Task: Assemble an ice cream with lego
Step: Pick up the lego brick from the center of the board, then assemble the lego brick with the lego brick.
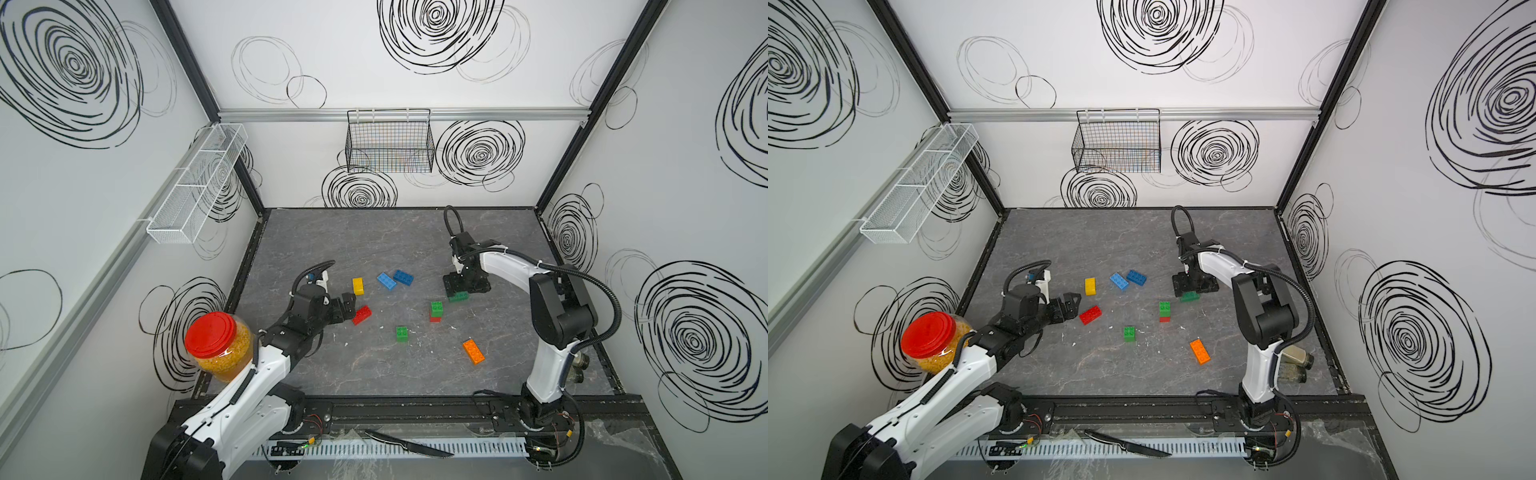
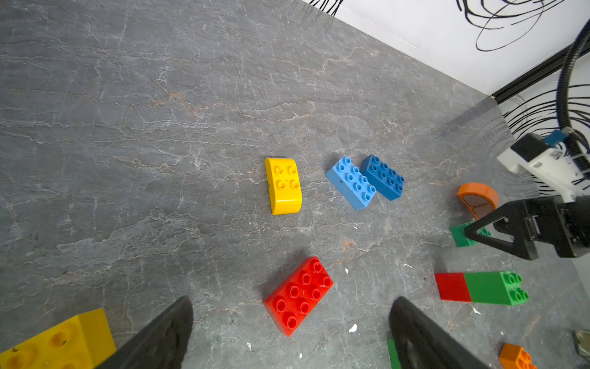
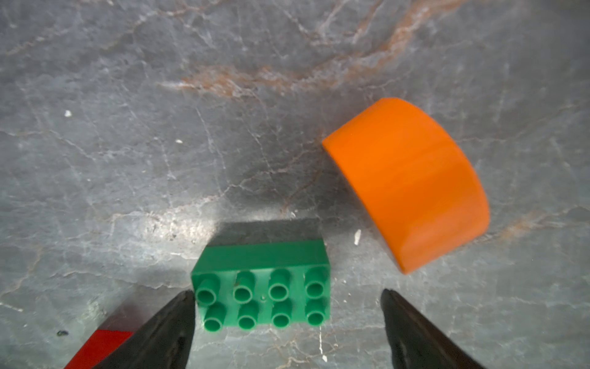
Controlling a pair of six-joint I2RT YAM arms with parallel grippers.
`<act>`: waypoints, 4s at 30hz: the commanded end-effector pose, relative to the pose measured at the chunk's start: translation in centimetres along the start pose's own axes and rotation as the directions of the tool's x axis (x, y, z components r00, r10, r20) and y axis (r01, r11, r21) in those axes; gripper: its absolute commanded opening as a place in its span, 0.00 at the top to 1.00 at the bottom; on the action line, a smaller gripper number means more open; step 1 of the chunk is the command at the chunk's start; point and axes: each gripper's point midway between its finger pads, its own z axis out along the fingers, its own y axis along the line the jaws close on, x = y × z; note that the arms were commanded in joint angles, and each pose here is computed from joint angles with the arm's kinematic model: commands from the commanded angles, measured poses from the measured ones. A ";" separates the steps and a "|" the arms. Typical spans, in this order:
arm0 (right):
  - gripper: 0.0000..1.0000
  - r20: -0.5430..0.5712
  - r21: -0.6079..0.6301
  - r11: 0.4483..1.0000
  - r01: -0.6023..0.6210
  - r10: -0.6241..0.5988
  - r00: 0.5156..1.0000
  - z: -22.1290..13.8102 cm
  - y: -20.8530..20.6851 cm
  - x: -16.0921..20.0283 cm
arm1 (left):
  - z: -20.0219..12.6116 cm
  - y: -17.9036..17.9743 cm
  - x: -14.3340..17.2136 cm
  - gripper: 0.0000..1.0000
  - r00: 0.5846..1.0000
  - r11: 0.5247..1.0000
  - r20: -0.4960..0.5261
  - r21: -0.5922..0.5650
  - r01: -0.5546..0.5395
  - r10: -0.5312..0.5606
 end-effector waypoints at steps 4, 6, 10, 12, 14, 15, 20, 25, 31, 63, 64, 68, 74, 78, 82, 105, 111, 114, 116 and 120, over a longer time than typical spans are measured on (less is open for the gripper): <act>0.09 0.009 0.044 0.998 0.036 -0.037 0.999 0.4 0.4 -0.8 | -0.1 0.1 -0.6 0.01 1.000 1.000 0.019 -0.006 0.008 -0.008; 0.10 0.007 0.045 0.998 0.036 -0.036 0.999 0.6 0.4 -0.9 | -0.1 0.1 -0.6 0.01 1.000 1.000 0.019 -0.005 0.007 -0.007; 0.12 0.003 0.046 0.998 0.039 -0.040 0.999 0.9 0.5 -0.9 | -0.1 0.1 -0.5 0.01 1.000 1.000 0.019 -0.007 0.008 -0.008; 0.14 0.002 0.045 0.998 0.039 -0.039 0.999 1.0 0.6 -0.9 | -0.2 0.1 -0.6 0.01 1.000 1.000 0.019 -0.007 0.009 -0.009; 0.15 0.002 0.043 0.998 0.041 -0.041 0.999 1.1 0.7 -0.9 | -0.2 0.1 -0.6 0.01 1.000 1.000 0.021 -0.006 0.009 -0.008; 0.16 -0.001 0.041 0.998 0.042 -0.042 0.999 1.2 0.8 -0.8 | -0.2 0.1 -0.6 0.01 1.000 1.000 0.021 -0.006 0.008 -0.008; 0.23 0.000 0.043 0.998 0.043 -0.043 0.999 1.1 1.1 -0.7 | -0.3 0.2 -0.6 0.01 1.000 1.000 0.022 -0.009 0.009 -0.009; 0.33 -0.002 0.041 0.999 0.032 -0.031 1.000 0.9 1.2 -0.6 | -0.3 0.2 -0.6 0.01 1.000 1.000 0.022 -0.008 0.009 -0.009; 0.44 0.018 0.025 1.000 0.003 -0.004 1.000 -0.6 1.5 -0.9 | -0.3 0.0 -0.7 0.01 1.000 1.000 0.023 -0.006 0.009 -0.008; 0.45 -0.037 -0.113 0.985 -0.130 0.126 0.991 -10.4 11.0 4.4 | 1.0 -1.6 -0.1 0.01 1.000 0.998 -0.011 0.055 -0.024 0.025; 0.45 -0.038 -0.104 0.986 -0.127 0.123 0.992 -10.2 10.9 4.5 | 1.0 -1.6 -0.1 0.01 1.000 0.998 -0.009 0.055 -0.023 0.024; 0.45 -0.045 -0.074 0.989 -0.128 0.125 0.991 -9.6 10.6 4.8 | 0.8 -1.6 -0.1 0.01 1.000 0.998 -0.006 0.055 -0.023 0.023; 0.45 -0.044 -0.033 0.992 -0.125 0.124 0.991 -9.0 9.9 5.1 | 0.8 -1.5 -0.1 0.01 1.000 0.999 -0.007 0.051 -0.020 0.021; 0.45 -0.046 -0.022 0.992 -0.121 0.119 0.992 -8.6 9.7 5.3 | 0.8 -1.5 -0.1 0.01 1.000 0.999 -0.007 0.050 -0.020 0.020; 0.45 -0.057 -0.010 0.994 -0.113 0.113 0.992 -8.0 9.7 5.8 | 0.8 -1.4 -0.1 0.01 1.000 0.999 -0.007 0.048 -0.019 0.020; 0.45 -0.044 0.020 0.997 -0.077 0.078 0.996 -7.7 9.7 5.1 | 0.7 -1.3 0.0 0.01 1.000 0.999 -0.006 0.042 -0.020 0.020; 0.45 -0.038 0.019 0.997 -0.075 0.075 0.996 -7.9 9.9 4.9 | 0.6 -1.3 -0.1 0.01 1.000 0.999 -0.005 0.041 -0.020 0.020; 0.45 -0.040 0.022 0.997 -0.076 0.077 0.996 -7.9 9.8 4.9 | 0.6 -1.3 -0.1 0.01 1.000 0.999 -0.003 0.043 -0.020 0.020; 0.45 -0.035 0.020 0.997 -0.076 0.077 0.996 -8.2 9.8 4.9 | 0.6 -1.3 -0.1 0.01 1.000 0.999 -0.004 0.041 -0.020 0.020; 0.45 -0.033 0.026 0.997 -0.076 0.077 0.996 -8.4 9.7 4.8 | 0.6 -1.3 -0.1 0.01 1.000 0.999 -0.005 0.043 -0.020 0.020</act>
